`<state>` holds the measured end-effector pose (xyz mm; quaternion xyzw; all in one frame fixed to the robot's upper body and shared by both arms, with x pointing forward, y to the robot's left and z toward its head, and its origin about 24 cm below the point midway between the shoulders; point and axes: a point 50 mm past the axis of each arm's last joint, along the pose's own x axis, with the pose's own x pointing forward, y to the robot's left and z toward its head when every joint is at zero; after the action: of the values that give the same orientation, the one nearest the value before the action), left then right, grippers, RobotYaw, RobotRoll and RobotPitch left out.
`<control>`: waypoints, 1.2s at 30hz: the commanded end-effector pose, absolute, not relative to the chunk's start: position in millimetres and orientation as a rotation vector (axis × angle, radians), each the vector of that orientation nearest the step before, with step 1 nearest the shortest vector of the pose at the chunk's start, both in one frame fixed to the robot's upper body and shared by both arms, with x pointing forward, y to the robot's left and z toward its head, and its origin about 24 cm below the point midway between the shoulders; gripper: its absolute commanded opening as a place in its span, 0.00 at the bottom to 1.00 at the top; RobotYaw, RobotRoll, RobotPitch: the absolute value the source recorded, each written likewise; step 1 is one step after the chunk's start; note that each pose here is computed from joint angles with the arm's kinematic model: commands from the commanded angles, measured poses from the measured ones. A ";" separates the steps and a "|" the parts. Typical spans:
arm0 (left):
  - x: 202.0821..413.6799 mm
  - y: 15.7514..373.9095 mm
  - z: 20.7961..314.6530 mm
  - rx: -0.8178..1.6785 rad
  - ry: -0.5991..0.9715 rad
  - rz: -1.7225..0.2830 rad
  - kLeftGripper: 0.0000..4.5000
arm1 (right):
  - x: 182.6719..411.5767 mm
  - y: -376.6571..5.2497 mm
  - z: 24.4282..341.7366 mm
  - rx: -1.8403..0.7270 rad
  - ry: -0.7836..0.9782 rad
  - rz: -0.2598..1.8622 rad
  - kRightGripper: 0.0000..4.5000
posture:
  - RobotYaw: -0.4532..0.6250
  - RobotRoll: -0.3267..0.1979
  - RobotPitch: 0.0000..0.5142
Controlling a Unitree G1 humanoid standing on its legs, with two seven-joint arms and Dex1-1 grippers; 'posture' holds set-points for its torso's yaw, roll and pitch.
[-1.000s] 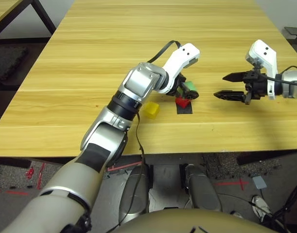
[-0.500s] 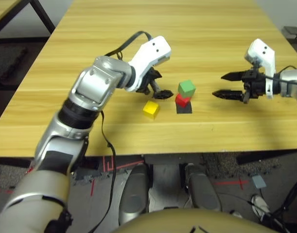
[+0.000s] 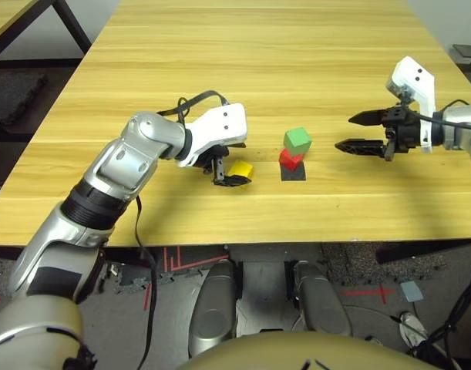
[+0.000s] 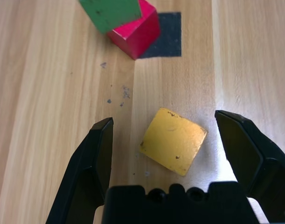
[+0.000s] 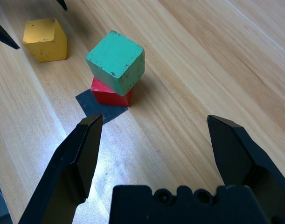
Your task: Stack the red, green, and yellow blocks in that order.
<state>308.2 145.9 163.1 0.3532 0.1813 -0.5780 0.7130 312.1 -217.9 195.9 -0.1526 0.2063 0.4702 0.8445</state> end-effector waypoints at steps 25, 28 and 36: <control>319.7 142.0 148.6 0.805 0.397 -1.341 0.58 | 303.4 -218.7 187.4 -0.300 0.440 0.962 1.00 | 0.59 0.45 0.24; 318.8 140.4 164.7 0.786 0.412 -1.306 0.56 | 303.6 -220.2 187.4 -0.302 0.443 0.959 1.00 | 0.60 0.45 0.23; 326.7 102.7 227.2 0.546 0.280 -1.248 0.53 | 301.3 -222.8 183.5 -0.286 0.448 0.946 1.00 | 0.59 0.48 0.22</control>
<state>325.2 102.8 228.0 0.2721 0.1208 -0.5798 0.7584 303.2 -219.9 184.8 -0.1418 0.2122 0.4543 0.8535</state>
